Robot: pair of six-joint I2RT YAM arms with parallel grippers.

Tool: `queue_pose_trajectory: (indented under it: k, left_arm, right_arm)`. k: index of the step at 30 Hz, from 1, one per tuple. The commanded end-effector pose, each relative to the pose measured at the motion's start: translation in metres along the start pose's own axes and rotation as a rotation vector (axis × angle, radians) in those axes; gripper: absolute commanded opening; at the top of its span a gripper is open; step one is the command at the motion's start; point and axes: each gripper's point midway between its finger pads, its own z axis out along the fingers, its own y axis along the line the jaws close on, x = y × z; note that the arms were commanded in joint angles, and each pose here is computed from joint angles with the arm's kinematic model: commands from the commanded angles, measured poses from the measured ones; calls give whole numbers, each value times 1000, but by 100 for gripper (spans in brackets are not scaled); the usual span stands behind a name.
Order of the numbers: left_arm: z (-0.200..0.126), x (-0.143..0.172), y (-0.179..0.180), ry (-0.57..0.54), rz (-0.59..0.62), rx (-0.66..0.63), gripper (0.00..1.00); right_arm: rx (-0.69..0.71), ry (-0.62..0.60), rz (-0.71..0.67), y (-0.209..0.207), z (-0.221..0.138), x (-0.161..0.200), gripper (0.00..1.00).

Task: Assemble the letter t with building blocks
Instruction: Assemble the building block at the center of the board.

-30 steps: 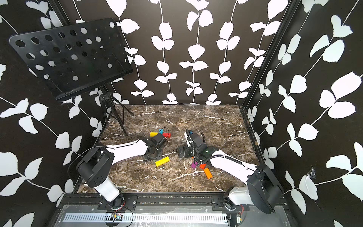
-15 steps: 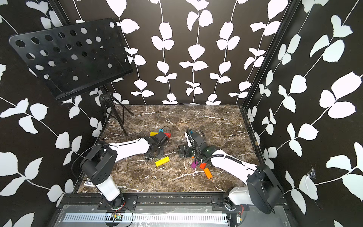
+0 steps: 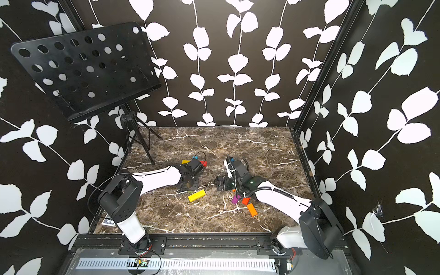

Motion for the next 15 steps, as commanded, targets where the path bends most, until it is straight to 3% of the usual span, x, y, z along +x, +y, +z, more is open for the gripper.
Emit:
queue_pose_trajectory:
  k: [1, 15]
  left_arm:
    - [0, -5, 10, 15, -9, -18, 15]
    - [3, -8, 8, 20, -9, -4, 14]
  right_arm:
    - [-9, -13, 2, 0, 3, -2, 99]
    - [-8, -5, 8, -1, 5, 0, 99]
